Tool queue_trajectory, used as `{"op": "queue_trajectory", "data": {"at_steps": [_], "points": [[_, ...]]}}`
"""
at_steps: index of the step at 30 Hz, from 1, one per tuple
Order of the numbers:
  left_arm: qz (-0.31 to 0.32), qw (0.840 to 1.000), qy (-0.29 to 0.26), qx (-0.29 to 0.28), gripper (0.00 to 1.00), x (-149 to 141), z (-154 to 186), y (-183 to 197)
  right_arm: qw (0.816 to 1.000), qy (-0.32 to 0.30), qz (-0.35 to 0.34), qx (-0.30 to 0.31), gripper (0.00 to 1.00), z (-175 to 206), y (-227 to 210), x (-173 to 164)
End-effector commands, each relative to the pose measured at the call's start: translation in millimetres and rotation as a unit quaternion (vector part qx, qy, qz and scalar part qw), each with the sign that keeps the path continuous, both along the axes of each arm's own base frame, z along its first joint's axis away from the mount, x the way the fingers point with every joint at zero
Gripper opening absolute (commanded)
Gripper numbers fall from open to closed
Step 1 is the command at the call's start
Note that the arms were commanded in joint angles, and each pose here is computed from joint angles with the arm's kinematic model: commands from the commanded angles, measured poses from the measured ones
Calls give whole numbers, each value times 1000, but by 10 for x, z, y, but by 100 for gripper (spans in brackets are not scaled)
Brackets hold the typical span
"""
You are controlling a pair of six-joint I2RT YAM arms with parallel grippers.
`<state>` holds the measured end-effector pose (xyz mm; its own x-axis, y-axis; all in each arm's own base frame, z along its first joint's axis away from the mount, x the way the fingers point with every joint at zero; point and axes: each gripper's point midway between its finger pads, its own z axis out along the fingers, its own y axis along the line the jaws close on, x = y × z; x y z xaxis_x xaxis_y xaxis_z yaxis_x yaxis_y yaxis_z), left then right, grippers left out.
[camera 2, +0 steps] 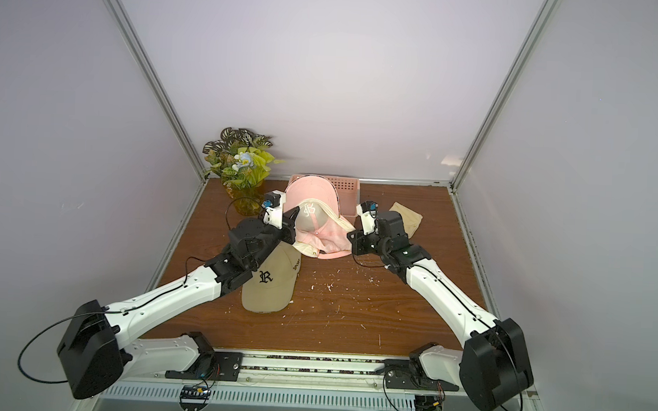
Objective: Turn the baseball cap inside out
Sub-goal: Turn over the baseball cap.
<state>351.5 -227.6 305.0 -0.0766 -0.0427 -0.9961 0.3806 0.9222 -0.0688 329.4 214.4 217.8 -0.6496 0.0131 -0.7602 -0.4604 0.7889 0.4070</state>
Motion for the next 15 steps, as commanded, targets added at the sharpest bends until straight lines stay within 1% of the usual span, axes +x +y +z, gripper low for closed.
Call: {"op": "queue_trajectory", "data": {"at_steps": [1, 2, 4, 6, 8, 11, 13, 15], "points": [[93, 994, -49, 7, 0, 98, 238, 338, 999, -6, -39, 16, 0, 122, -211, -6], [88, 995, -48, 11, 0, 92, 237, 324, 998, -13, -54, 16, 0, 146, -266, 14], [59, 997, -43, 3, 0, 63, 231, 232, 996, -25, -80, 12, 0, 166, -353, 46], [15, 999, -35, -24, 0, 0, 263, 96, 995, -36, -94, 9, 0, 168, -401, 75], [-32, 997, -21, -63, 0, -80, 325, -40, 995, -51, -81, 12, 0, 176, -364, 72], [-86, 988, 9, -132, 0, -185, 415, -193, 995, -80, -64, 18, 13, 228, -315, 50], [-108, 976, 29, -185, 0, -236, 457, -243, 992, -108, -58, 10, 26, 292, -314, 27], [-123, 963, 49, -235, 0, -272, 510, -274, 987, -154, -54, -3, 36, 428, -329, -17]]}}
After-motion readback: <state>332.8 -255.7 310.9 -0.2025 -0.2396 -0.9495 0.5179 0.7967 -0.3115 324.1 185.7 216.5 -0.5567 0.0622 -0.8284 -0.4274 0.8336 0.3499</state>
